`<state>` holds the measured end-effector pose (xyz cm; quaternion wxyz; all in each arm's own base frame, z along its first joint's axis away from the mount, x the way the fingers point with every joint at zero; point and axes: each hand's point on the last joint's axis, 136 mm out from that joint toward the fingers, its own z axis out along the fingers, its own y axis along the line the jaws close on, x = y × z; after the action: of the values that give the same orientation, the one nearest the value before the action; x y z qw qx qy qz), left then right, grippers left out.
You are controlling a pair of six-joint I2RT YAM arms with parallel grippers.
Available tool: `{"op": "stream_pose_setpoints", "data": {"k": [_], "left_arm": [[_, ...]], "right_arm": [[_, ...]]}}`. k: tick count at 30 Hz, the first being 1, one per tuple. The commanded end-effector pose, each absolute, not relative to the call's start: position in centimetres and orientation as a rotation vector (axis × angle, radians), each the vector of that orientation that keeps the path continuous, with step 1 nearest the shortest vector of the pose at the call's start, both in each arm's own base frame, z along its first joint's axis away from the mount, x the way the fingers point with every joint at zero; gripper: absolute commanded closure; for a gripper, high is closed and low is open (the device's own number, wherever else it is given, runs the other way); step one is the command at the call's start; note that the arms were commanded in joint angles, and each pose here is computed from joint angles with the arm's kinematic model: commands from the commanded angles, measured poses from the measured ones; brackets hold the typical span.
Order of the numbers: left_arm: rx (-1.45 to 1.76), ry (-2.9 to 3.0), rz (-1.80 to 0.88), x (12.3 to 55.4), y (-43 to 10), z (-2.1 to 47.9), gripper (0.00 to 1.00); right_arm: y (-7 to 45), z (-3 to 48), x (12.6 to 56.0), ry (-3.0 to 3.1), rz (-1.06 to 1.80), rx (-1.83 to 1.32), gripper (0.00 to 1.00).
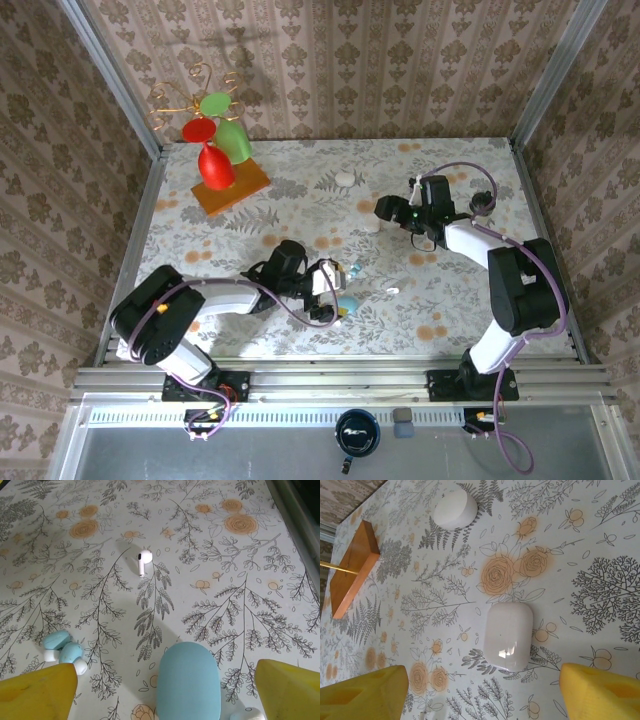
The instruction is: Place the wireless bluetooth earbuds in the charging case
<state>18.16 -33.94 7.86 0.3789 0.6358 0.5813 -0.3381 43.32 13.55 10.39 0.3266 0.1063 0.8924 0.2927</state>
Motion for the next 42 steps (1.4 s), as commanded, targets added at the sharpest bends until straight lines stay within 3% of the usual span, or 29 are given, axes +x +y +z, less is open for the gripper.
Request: {"op": "stream_pose_setpoints", "data": {"k": [1,5,12,19,25,34,42], "left_arm": [[1.663,1.428,-0.89,17.6,-34.5,7.6,0.11],[1.654,1.443,-0.879,17.5,-34.2,6.3,0.17],[1.665,1.473,-0.819,17.8,-33.5,4.3,0.19],[1.677,1.501,-0.854,17.3,-33.4,3.5,0.31],[1.712,1.522,-0.915,16.8,-33.4,2.9,0.35],[1.691,1.519,-0.951,16.9,-33.5,3.4,0.59],[1.61,1.476,-0.902,18.4,-33.5,5.3,0.61]], "right_arm": [[13.8,9.2,43.2,2.386,0.779,0.262,0.19],[14.3,9.3,43.6,2.377,0.819,0.259,0.19],[14.4,9.5,43.6,2.373,0.818,0.253,0.19],[14.3,9.2,43.3,2.375,0.817,0.264,0.19],[14.5,9.2,43.2,2.375,0.841,0.261,0.19],[14.7,9.4,43.0,2.366,0.864,0.263,0.19],[14.9,10.7,42.4,2.354,0.907,0.261,0.19]]}}
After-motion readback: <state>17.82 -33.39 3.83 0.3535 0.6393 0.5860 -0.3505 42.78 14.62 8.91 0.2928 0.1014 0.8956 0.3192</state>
